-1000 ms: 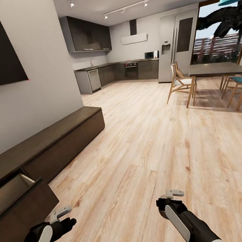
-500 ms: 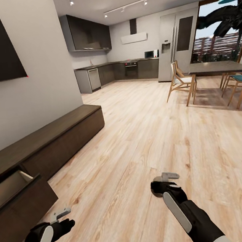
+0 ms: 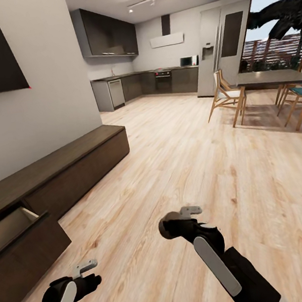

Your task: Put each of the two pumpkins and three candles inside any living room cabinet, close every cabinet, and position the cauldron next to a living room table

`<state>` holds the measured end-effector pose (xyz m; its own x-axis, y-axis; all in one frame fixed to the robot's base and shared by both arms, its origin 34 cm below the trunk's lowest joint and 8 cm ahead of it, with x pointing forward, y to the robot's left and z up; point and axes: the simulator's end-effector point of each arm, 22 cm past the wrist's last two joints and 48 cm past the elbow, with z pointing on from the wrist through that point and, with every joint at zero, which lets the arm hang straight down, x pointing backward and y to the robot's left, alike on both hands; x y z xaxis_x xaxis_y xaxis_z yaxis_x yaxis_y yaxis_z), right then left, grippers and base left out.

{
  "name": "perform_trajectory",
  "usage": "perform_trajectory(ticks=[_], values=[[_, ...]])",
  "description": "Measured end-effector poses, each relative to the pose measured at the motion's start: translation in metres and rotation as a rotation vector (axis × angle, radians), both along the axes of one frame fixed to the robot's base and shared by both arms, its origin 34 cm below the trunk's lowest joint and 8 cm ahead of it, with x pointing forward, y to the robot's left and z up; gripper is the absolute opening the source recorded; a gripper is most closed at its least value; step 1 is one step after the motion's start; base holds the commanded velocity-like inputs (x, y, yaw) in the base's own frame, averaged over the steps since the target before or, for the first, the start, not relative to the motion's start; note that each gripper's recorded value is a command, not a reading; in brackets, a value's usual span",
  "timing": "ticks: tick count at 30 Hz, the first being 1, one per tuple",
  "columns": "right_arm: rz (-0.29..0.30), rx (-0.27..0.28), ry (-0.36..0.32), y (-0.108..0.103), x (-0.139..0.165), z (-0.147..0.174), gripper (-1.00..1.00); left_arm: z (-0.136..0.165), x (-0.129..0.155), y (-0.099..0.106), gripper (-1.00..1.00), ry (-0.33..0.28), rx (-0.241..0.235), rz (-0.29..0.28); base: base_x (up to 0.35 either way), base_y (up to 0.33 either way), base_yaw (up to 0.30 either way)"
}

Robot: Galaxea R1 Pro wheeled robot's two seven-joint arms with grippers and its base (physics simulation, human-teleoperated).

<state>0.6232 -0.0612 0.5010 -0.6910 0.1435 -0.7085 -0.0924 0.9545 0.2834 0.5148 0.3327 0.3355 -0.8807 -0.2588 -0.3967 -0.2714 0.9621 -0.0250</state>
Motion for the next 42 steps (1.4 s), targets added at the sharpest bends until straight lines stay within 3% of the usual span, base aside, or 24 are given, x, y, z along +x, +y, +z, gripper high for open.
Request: perform_trajectory(ticks=[5,23,29,38,42], values=[[0.043,0.024,0.02,0.018,-0.008,-0.005,-1.0,-0.014,-0.008,0.0,1.0,0.036,0.005,-0.002,0.0,0.0,0.0],[0.042,0.029,0.095,0.018,-0.01,-0.046,-1.0,-0.069,-0.021,0.008,1.0,0.143,0.008,0.031,0.0,0.0,0.0],[0.041,0.029,0.121,0.017,-0.012,-0.06,-1.0,-0.083,-0.027,-0.005,1.0,0.173,0.008,-0.01,0.0,0.0,0.0],[0.04,0.03,0.157,0.017,-0.015,-0.08,-1.0,-0.104,-0.036,-0.009,1.0,0.205,0.009,-0.009,0.0,0.0,0.0],[0.039,0.03,0.174,0.017,-0.016,-0.089,-1.0,-0.112,-0.04,-0.023,1.0,0.22,-0.01,-0.018,0.0,0.0,0.0]])
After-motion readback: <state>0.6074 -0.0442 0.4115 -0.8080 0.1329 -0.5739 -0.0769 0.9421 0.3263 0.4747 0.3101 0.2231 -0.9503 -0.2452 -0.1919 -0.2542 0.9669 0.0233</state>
